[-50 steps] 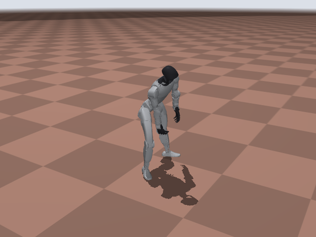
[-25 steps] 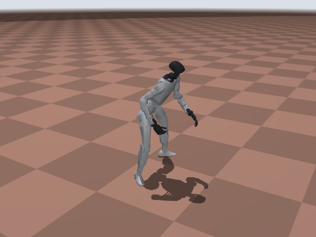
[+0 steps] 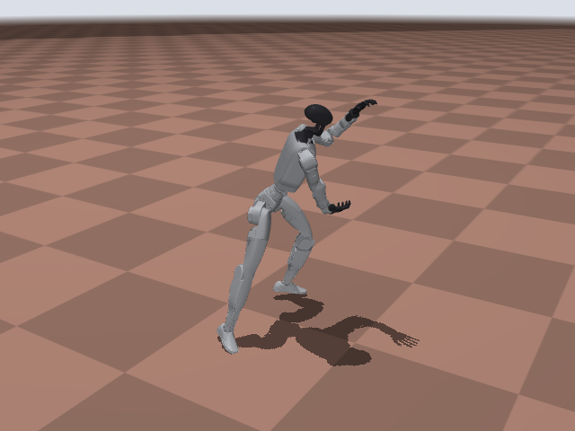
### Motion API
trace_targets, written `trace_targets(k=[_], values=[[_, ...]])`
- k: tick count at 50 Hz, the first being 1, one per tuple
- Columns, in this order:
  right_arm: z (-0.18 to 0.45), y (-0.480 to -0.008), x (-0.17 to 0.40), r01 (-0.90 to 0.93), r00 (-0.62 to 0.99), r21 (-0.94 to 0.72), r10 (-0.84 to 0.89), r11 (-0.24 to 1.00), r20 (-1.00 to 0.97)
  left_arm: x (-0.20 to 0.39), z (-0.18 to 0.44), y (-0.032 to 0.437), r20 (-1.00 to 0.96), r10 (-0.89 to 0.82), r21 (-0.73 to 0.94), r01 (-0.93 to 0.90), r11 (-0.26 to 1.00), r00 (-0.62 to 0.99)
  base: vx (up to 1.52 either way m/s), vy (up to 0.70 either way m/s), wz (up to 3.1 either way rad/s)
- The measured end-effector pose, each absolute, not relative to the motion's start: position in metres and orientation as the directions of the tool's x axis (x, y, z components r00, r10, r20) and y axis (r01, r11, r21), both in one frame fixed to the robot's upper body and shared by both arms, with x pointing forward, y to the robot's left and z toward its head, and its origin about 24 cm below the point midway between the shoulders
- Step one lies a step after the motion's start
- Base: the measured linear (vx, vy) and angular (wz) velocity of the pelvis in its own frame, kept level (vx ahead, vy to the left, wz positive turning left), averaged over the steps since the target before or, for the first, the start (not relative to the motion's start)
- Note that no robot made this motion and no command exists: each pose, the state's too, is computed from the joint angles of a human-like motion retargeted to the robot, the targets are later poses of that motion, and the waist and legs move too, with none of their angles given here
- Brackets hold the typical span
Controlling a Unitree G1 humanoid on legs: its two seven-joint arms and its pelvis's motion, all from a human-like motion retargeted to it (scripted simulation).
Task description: Kungfu
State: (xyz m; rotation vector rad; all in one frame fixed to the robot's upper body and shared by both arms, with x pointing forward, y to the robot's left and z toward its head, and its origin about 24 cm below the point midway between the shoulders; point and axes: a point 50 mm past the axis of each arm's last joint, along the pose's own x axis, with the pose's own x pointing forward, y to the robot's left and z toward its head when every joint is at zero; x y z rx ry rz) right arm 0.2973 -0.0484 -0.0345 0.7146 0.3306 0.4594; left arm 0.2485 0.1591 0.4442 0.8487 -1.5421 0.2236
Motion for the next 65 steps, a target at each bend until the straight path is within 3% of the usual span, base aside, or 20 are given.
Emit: trace_targets(k=[7, 15, 20, 24, 28, 30, 32, 34, 37, 40, 45, 50, 56, 65], values=[[-0.018, -0.031, 0.305, -0.362, 0.846, 0.677, 0.531, 0.64, -0.049, 0.255, 0.416, 0.196, 0.945, -0.297, 0.309, -0.667, 0.678, 0.136, 0.01, -0.18, -0.19], [0.016, -0.042, 0.324, -0.503, 0.841, 0.506, 0.531, 0.701, 0.101, 0.259, 0.315, 0.319, 0.859, 0.034, 0.408, -0.724, 0.557, 0.51, -0.17, -0.33, -0.32], [0.08, -0.066, 0.344, -0.626, 0.778, 0.234, 0.573, 0.744, 0.258, 0.195, 0.19, 0.424, 0.527, 0.506, 0.539, -0.729, 0.421, 0.683, -0.29, -0.41, 0.01], [0.139, -0.096, 0.342, -0.614, 0.736, -0.004, 0.574, 0.789, 0.359, 0.106, 0.058, 0.46, -0.039, 0.779, 0.595, -0.612, 0.522, 0.626, -0.26, -0.62, 0.57], [0.193, -0.156, 0.319, -0.42, 0.753, -0.187, 0.456, 0.888, 0.475, 0.034, -0.063, 0.411, -0.571, 0.672, 0.333, -0.614, 0.715, 0.472, -0.13, -0.58, 1.31], [0.229, -0.187, 0.295, -0.281, 0.727, -0.24, 0.369, 0.929, 0.579, 0.033, -0.104, 0.369, -0.691, 0.575, 0.111, -0.723, 0.682, 0.437, -0.69, -0.78, 0.37], [0.27, -0.217, 0.265, -0.126, 0.658, -0.257, 0.275, 0.958, 0.701, 0.059, -0.136, 0.313, -0.762, 0.395, -0.194, -0.762, 0.618, 0.514, -0.74, -0.86, 0.37], [0.308, -0.235, 0.218, -0.011, 0.51, -0.253, 0.223, 0.967, 0.831, 0.097, -0.153, 0.247, -0.747, 0.218, -0.481, -0.736, 0.475, 0.629, -0.5, -0.76, 0.79], [0.344, -0.229, 0.144, 0.173, 0.216, -0.319, 0.28, 0.932, 0.935, 0.171, -0.141, 0.159, -0.607, 0.107, -0.761, -0.615, 0.207, 0.788, -0.58, -0.51, 0.1], [0.365, -0.225, 0.1, 0.485, 0.086, -0.397, 0.409, 0.779, 0.908, 0.248, -0.086, 0.085, -0.272, -0.044, -0.96, -0.268, 0.084, 0.961, -0.41, -0.25, -1.53], [0.386, -0.23, 0.073, 0.791, 0.001, -0.268, 0.437, 0.55, 0.9, 0.316, -0.001, 0.056, 0.155, -0.274, -0.955, 0.215, 0.206, 0.949, -0.14, -0.29, -0.3], [0.389, -0.231, 0.067, 0.872, -0.007, -0.221, 0.464, 0.437, 0.886, 0.349, 0.055, 0.044, 0.317, -0.361, -0.883, 0.412, 0.225, 0.877, -0.05, -0.02, 0.34], [0.386, -0.233, 0.068, 0.885, 0.02, -0.231, 0.464, 0.403, 0.886, 0.362, 0.075, 0.055, 0.345, -0.398, -0.822, 0.478, 0.309, 0.85, 0.05, 0.12, 0.16], [0.382, -0.249, 0.071, 0.915, 0.082, -0.223, 0.387, 0.335, 0.918, 0.362, 0.058, 0.082, 0.25, -0.374, -0.799, 0.409, 0.441, 0.893, 0.14, 0.1, 0.24]])
